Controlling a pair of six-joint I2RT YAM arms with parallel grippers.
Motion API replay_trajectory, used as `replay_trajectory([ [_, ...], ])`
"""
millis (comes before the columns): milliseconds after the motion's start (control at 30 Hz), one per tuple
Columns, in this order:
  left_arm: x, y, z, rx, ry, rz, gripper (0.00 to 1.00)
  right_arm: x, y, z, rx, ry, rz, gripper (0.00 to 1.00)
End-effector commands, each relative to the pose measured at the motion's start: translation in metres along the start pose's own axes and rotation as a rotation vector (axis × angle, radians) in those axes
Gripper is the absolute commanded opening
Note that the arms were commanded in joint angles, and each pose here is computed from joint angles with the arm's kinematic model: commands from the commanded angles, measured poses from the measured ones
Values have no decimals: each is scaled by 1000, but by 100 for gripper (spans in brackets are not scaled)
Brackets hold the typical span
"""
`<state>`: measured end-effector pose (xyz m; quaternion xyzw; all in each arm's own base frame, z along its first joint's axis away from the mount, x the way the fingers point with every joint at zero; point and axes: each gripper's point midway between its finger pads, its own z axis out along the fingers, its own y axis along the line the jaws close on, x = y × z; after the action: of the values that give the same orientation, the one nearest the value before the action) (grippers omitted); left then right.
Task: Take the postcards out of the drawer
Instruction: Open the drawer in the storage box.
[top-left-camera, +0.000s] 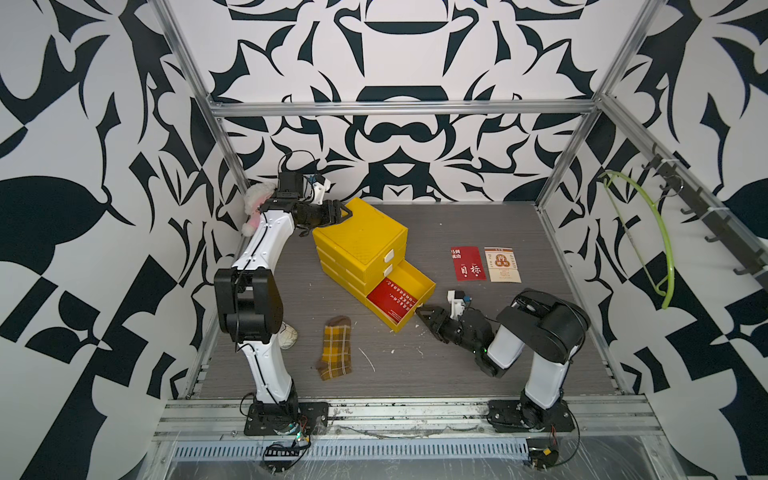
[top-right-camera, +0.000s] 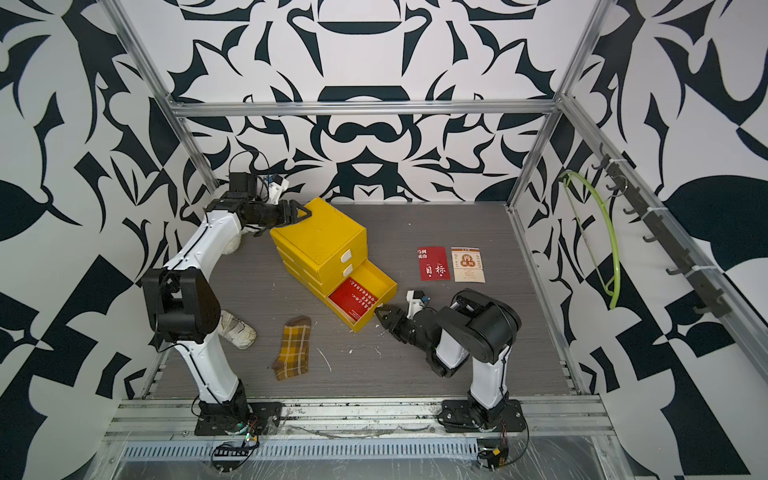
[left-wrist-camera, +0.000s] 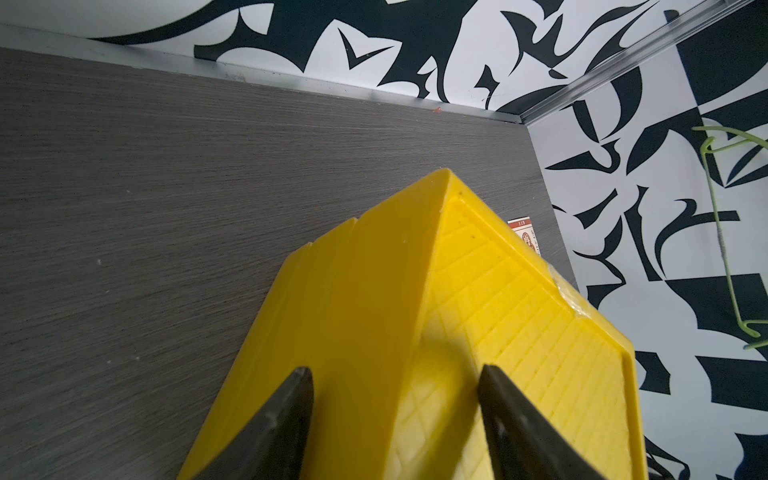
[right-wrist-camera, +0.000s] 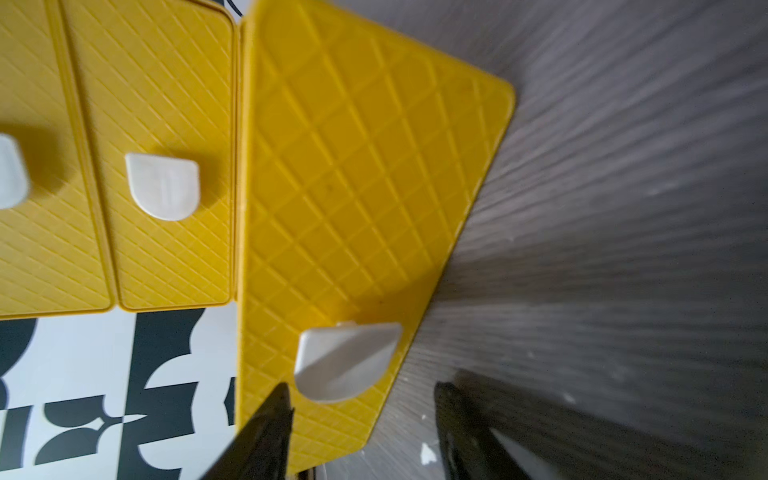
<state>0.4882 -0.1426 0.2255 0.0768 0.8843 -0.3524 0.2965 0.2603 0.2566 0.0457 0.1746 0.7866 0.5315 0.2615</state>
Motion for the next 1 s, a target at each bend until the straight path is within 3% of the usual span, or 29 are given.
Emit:
replay_trajectory([
  [0, 26, 15, 8, -48, 92, -58, 68, -3, 8, -5, -19, -20, -20, 63],
  [300, 25, 14, 7, -47, 90, -55, 68, -13, 20, -20, 36, -56, -98, 58],
  [467, 25, 14, 8, -46, 91, -55, 68, -39, 55, -50, 263, -72, -373, 60],
  [600, 26, 15, 10, -39, 95, -65, 68, -60, 101, -70, 331, -67, -563, 60],
  [833, 27, 13, 9, -33, 94, -71, 68, -69, 159, -39, 376, 108, -752, 59],
  [967, 25, 12, 7, -33, 90, -68, 68, -72, 171, -14, 408, 202, -797, 58],
])
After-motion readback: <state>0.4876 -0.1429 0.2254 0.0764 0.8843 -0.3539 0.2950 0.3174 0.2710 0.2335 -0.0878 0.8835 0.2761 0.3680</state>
